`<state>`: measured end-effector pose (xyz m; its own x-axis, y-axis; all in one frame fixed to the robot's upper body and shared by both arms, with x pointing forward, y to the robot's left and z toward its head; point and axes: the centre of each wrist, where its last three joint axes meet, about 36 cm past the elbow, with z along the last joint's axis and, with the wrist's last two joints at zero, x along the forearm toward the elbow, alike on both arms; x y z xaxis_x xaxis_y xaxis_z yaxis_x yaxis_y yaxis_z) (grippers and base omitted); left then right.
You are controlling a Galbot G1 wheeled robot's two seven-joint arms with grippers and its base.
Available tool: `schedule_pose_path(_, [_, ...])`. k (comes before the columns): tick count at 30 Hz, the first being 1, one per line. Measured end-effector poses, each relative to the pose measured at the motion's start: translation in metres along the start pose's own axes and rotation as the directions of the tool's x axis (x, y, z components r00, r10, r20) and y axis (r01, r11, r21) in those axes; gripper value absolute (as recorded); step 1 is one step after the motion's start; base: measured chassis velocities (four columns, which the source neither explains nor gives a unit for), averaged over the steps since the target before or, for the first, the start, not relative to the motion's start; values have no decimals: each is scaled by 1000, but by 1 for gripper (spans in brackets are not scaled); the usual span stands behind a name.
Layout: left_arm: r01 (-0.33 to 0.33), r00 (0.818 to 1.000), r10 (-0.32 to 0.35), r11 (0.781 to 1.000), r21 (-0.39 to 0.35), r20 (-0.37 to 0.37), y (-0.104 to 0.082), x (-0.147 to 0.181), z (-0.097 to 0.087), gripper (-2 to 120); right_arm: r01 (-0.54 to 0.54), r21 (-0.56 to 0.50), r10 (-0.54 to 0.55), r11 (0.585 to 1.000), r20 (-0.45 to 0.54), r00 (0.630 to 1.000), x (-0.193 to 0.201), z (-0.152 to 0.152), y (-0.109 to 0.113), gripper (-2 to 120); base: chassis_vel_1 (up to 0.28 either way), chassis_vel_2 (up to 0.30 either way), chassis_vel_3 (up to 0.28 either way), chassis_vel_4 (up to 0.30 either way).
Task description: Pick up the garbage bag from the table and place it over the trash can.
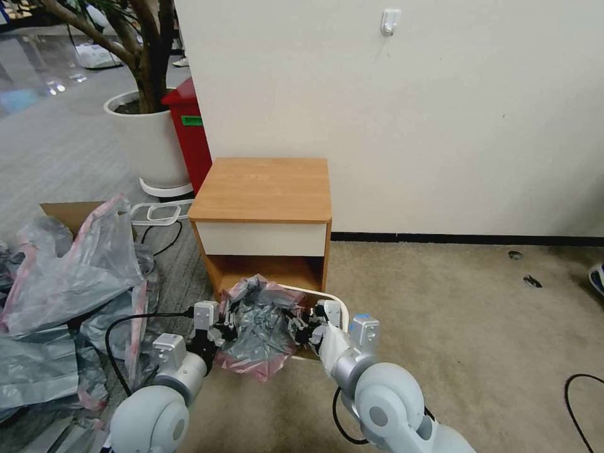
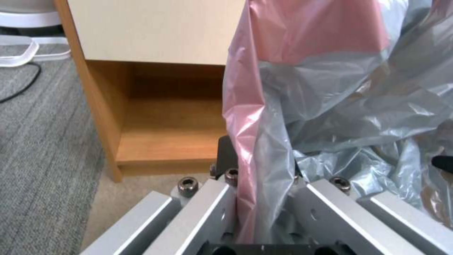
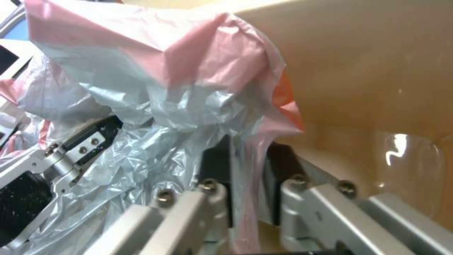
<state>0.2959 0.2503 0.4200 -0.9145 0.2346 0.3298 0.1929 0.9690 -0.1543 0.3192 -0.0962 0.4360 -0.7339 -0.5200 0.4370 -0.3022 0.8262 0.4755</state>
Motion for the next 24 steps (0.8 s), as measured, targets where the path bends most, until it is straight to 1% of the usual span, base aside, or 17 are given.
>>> schedule_pose_path(1, [0,1000,0,1000,0,0,0,0,0,0,0,0,0,1000,0,1000,0,0,0,9,0,0,0,0])
schedule_pose_path(3, [0,1000,0,1000,0,2,0,1,-1,0,1,1,-1,1000,3,1000,1,0,0,0,0,0,0,0])
schedule_pose_path(12, [2,1000,-2,1000,0,3,0,1,-1,0,7,1,-7,1000,15,1000,4,1,2,0,0,0,0,0])
schedule_pose_path(16, [4,1000,-4,1000,-2,1,0,1,-1,0,42,15,-42,999,36,998,15,1,9,0,0,0,0,0])
schedule_pose_path(18, [6,1000,-6,1000,-3,-2,1,0,0,0,73,27,-75,997,67,995,25,-1,15,0,0,0,0,0])
schedule_pose_path(19, [6,1000,-6,1000,-3,-2,1,0,0,0,73,27,-75,997,67,995,25,-1,15,0,0,0,0,0])
schedule_pose_path(21, [6,1000,-6,1000,-5,-4,1,0,1,0,102,38,-106,994,105,989,31,-5,18,0,0,0,0,0])
schedule_pose_path(23, [0,1000,0,1000,-4,-6,-1,2,1,0,121,45,-127,992,164,978,33,-14,16,0,0,0,0,0])
schedule_pose_path(24, [0,1000,0,1000,-4,-6,-1,2,1,0,121,45,-127,992,164,978,33,-14,16,0,0,0,0,0])
